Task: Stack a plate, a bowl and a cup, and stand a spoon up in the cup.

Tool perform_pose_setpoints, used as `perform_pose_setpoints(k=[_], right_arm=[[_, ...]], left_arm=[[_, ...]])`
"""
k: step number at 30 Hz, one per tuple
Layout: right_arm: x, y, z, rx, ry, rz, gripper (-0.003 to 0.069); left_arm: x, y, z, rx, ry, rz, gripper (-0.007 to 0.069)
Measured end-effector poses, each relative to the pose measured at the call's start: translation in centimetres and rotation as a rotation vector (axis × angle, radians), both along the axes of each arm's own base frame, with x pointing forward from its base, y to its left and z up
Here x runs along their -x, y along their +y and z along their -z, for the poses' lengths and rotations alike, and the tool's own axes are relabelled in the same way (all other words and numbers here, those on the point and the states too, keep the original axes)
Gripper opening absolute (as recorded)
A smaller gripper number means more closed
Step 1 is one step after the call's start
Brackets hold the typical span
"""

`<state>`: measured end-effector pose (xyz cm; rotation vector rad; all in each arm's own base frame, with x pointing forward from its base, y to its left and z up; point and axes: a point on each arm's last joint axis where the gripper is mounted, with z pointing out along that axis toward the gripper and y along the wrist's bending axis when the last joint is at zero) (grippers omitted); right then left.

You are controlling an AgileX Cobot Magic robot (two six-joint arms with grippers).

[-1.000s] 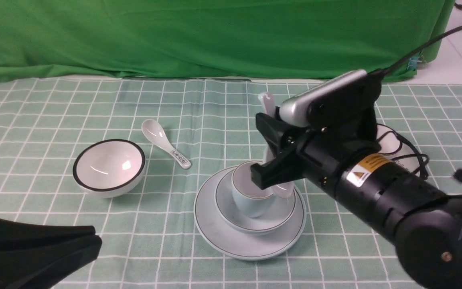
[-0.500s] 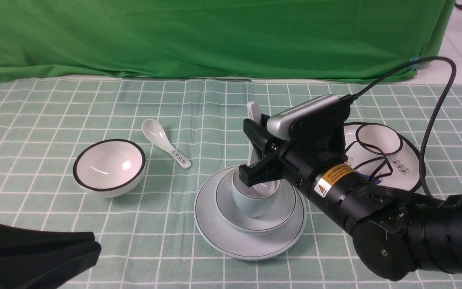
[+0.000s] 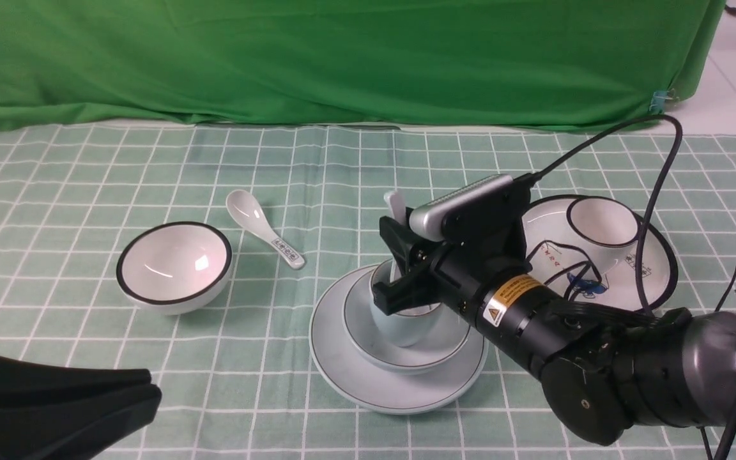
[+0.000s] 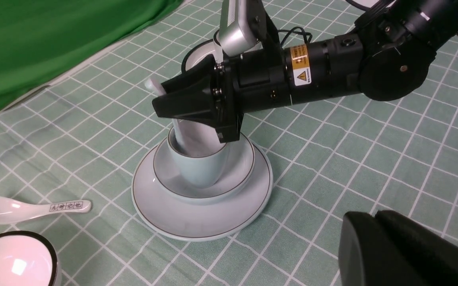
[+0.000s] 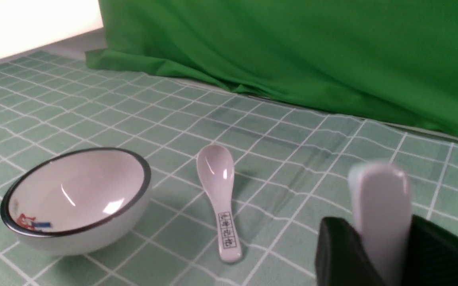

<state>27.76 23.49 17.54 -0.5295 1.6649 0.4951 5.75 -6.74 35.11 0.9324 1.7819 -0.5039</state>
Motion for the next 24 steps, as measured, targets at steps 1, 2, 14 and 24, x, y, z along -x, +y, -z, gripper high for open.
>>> perform_pose_setpoints(k=[1,2,14,24], right_arm=[[0.0,0.0,0.0,-0.003,-0.004,0.0,0.0284],[0.0,0.0,-0.1,-0.006,-0.009,-0.015,0.0302],[5.4,-0.6,-9.5,-0.01,0.033,-0.127,0.0325],[13.1,-5.7,-13.2,0.281,0.36,-0.232,0.0299]], left_arm=[[0.0,0.0,0.0,0.0,0.0,0.0,0.0011],[0.0,0.0,0.0,0.0,0.0,0.0,0.0011],[0.8,0.7,0.1,0.016,-0.021,0.001,0.0011],[2.3,2.7,3.6,0.26,-0.249,-0.06,0.0011]])
